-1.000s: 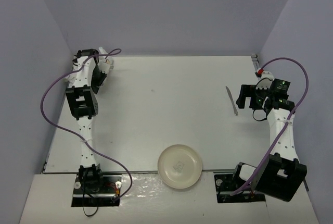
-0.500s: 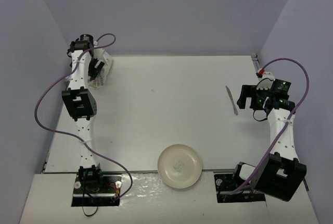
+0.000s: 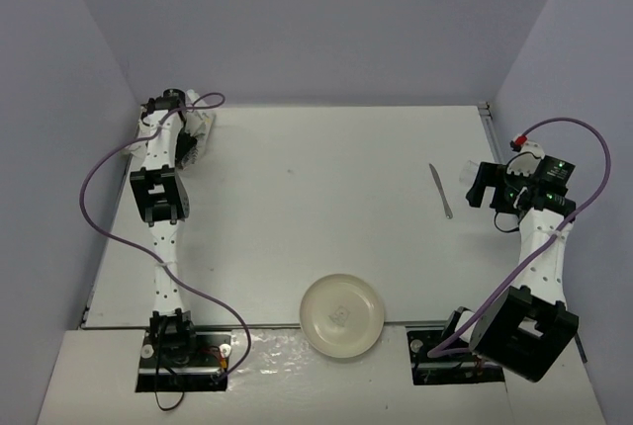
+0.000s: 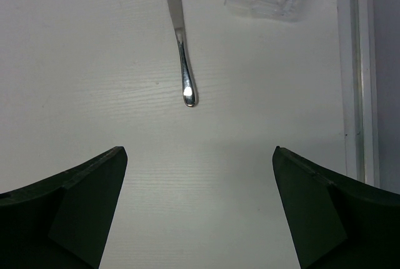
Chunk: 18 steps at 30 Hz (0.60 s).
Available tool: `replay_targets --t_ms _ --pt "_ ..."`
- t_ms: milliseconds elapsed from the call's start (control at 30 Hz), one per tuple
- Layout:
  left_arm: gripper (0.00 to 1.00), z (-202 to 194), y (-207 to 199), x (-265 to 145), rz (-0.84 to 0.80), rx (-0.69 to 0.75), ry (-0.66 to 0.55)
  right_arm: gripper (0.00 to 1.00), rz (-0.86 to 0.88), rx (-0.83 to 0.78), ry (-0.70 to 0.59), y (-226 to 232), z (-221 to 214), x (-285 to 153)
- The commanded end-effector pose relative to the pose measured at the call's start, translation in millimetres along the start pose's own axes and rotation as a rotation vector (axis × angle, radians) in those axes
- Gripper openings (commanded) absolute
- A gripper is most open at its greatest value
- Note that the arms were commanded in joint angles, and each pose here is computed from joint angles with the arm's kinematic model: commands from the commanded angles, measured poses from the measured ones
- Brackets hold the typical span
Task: Set the dinner table for one person
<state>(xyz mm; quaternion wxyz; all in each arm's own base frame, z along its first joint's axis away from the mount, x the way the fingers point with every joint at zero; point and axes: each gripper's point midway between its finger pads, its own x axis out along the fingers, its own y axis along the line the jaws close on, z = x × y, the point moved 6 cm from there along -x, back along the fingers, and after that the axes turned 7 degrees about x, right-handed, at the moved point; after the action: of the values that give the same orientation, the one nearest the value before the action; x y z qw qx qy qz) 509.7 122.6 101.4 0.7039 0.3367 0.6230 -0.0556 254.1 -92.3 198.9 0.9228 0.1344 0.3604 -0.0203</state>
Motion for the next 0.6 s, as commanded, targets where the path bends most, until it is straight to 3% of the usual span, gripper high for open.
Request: replay_targets --t_ms 0,133,367,567 --pt "0.37 -15.5 4.0 -7.2 -0.075 -0.012 -0.005 1.0 0.033 0.018 -0.076 0.1 11.7 -9.5" --pt "0.0 -15.5 -19.0 -11.0 -0.22 0.005 -0.031 1.0 0.048 0.026 -0.073 0.8 14.2 -8.1" --pt "0.0 -14.8 -58.0 -49.7 -0.426 0.07 -0.099 1.0 0.054 0.02 -0.069 1.2 12.2 -6.7" --pt "0.0 -25.2 -113.4 -94.2 -0.622 0.222 -0.167 1.0 0.064 0.009 -0.073 2.2 11.1 -5.8"
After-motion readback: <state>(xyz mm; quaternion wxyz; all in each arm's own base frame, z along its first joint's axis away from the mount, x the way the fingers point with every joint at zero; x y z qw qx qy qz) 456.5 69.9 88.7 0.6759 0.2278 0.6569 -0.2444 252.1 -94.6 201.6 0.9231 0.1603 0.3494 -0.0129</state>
